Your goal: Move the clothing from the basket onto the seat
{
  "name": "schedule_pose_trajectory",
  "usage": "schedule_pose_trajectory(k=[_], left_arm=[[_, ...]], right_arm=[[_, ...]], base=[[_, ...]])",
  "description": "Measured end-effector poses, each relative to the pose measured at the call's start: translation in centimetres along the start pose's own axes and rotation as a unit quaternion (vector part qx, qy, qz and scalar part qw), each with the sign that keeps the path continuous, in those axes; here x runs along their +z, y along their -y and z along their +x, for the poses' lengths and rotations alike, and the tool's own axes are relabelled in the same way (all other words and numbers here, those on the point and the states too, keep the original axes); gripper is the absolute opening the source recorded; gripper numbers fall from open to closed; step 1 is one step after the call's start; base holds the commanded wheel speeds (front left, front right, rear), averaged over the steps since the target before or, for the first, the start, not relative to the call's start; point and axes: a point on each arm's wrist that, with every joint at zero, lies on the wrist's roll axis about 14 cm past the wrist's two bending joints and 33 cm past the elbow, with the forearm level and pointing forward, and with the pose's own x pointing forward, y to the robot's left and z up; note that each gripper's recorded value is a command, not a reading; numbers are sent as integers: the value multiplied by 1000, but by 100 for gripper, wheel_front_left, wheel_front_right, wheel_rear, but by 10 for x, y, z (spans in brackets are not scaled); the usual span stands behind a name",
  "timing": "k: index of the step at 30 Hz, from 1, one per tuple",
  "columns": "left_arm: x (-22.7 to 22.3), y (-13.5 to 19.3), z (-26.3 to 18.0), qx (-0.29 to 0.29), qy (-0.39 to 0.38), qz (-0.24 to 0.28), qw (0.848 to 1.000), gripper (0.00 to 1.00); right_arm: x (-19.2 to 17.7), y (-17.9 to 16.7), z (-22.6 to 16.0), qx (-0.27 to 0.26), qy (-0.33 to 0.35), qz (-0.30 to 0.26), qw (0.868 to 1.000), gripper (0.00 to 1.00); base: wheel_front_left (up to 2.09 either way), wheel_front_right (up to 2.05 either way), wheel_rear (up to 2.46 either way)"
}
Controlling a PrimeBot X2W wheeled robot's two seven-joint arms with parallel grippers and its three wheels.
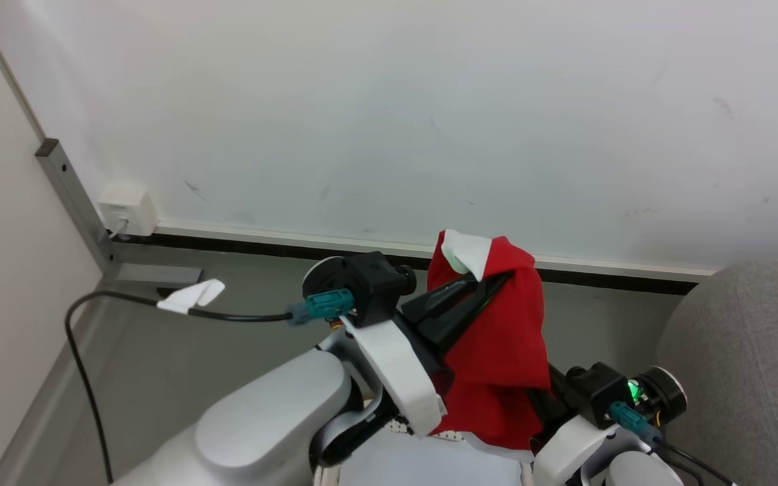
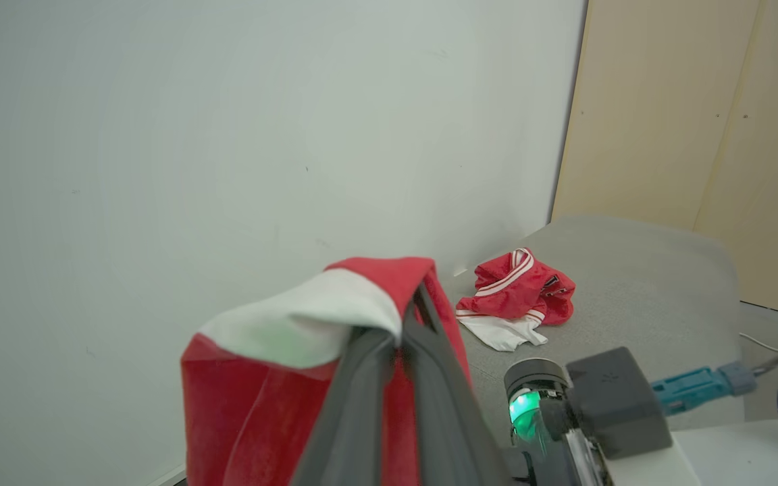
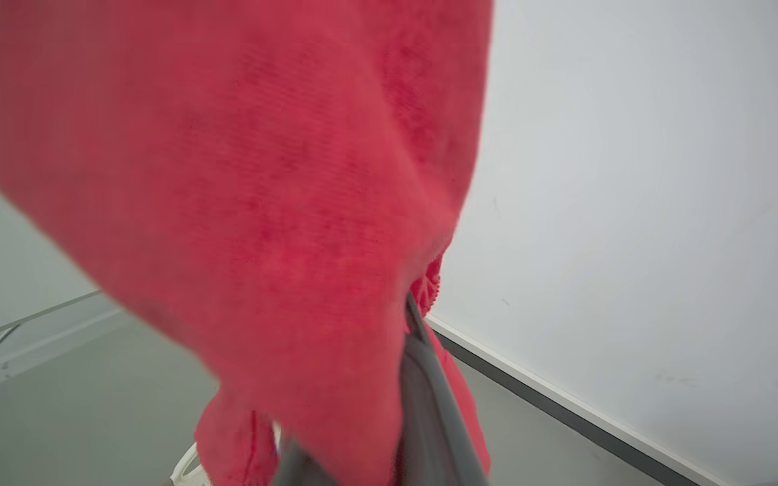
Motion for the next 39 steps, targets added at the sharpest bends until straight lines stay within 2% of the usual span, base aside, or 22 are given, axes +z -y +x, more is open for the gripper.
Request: schedule_pose_trajectory(k=[7, 10, 11, 12, 13, 17, 22, 30, 31, 34, 35, 39], left_arm=[[-5, -15, -2, 20, -4, -3, 1000, 0], [-16, -9, -2, 13, -16, -11, 1000, 0], [-21, -5, -2, 11, -19, -18, 1000, 13], [-25, -2, -2, 8, -21, -23, 999, 65], [-27, 2, -1, 4, -22, -26, 999, 100], [-37, 10, 1, -6, -29, -38, 999, 100], [-53, 14, 3, -18, -46, -42, 998, 100], [-78, 46, 20, -79, -60, -66, 993, 100], [-78, 46, 20, -79, -60, -66, 993, 100], [-86, 63, 30, -114, -61, -73, 989, 100], [-86, 63, 30, -114, -61, -73, 989, 100], [-89, 75, 44, -139, -52, -76, 986, 100]], right_arm=[[18, 13, -1, -23, 32, 27, 999, 0], [27, 23, -2, -38, 48, 30, 998, 0], [30, 26, -3, -44, 54, 31, 997, 0], [33, 30, -4, -50, 58, 33, 997, 0], [35, 35, -6, -57, 63, 35, 996, 0], [46, 56, -15, -90, 84, 43, 991, 0], [58, 90, -38, -148, 117, 71, 979, 0], [73, 150, -91, -246, 154, 60, 955, 0], [73, 150, -91, -246, 154, 60, 955, 0], [74, 174, -124, -295, 158, 46, 941, 0], [74, 174, -124, -295, 158, 46, 941, 0], [66, 191, -159, -341, 148, 35, 928, 0]], base=[[0, 0, 0], [0, 0, 0], [0, 0, 0], [0, 0, 0], [0, 0, 0], [0, 0, 0], [0, 0, 0], [0, 0, 0], [0, 0, 0], [0, 0, 0], [0, 0, 0], [0, 0, 0]])
